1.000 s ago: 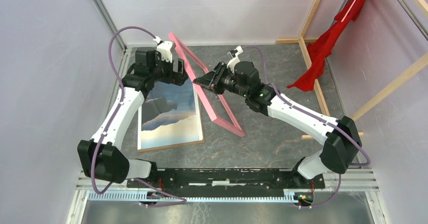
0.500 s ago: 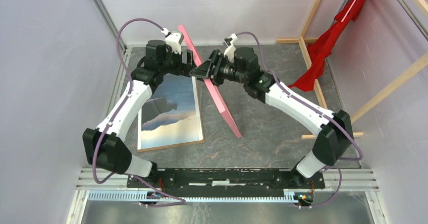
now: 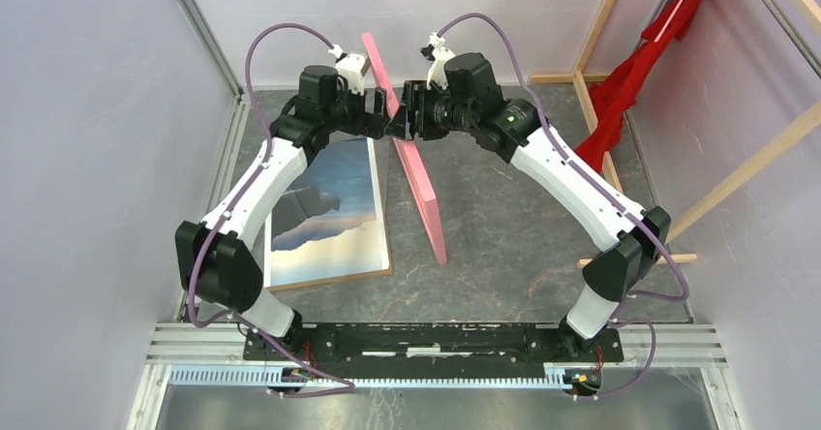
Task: Put the photo into the frame
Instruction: Turn over the photo frame at the center of the board, then pick up the photo frame item at the center of the board, then adjust the photo frame item on the photo frame.
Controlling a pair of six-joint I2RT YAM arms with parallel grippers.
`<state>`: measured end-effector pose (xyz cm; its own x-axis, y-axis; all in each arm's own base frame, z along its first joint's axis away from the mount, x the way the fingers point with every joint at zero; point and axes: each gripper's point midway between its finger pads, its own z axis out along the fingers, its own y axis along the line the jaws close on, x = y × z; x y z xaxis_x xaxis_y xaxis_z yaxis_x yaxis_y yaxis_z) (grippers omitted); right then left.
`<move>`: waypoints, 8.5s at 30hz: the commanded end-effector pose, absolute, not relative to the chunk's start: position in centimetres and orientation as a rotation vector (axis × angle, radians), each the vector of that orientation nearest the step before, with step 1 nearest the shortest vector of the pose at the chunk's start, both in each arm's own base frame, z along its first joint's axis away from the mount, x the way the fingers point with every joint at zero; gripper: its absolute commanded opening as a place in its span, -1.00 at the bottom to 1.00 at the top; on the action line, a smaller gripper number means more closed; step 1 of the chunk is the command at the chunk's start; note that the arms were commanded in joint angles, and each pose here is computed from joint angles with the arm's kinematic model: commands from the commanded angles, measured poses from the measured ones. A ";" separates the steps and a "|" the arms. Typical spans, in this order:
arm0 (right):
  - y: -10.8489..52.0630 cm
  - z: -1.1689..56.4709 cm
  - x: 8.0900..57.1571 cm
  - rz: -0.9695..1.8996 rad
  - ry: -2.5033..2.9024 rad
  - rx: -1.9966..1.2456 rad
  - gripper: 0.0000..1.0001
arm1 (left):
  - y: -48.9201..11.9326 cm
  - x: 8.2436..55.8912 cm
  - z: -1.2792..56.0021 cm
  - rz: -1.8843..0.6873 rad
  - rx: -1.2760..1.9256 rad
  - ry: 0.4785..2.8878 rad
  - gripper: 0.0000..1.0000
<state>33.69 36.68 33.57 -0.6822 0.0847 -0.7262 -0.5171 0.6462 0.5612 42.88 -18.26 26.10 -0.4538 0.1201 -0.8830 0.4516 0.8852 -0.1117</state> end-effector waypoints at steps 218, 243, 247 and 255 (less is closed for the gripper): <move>15.7 13.0 36.2 0.355 2.573 -0.287 -1.00 | -2.1 36.4 13.5 0.057 0.603 2.532 1.00; 13.4 16.8 38.5 0.419 2.443 -0.301 -1.00 | -16.5 38.2 8.7 -0.235 0.862 2.545 1.00; 15.3 16.7 37.9 0.574 2.399 -0.372 -1.00 | -16.5 38.3 7.7 -0.231 0.850 2.565 0.97; 15.8 16.5 38.6 0.682 2.385 -0.376 -1.00 | -16.1 38.1 7.8 -0.216 0.853 2.564 0.94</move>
<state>37.70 14.99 15.57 -0.7910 -0.0977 -0.6040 -0.3618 0.8708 0.3329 37.53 -15.93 7.30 -0.7108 0.5666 -0.4169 0.6265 0.7794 -0.0088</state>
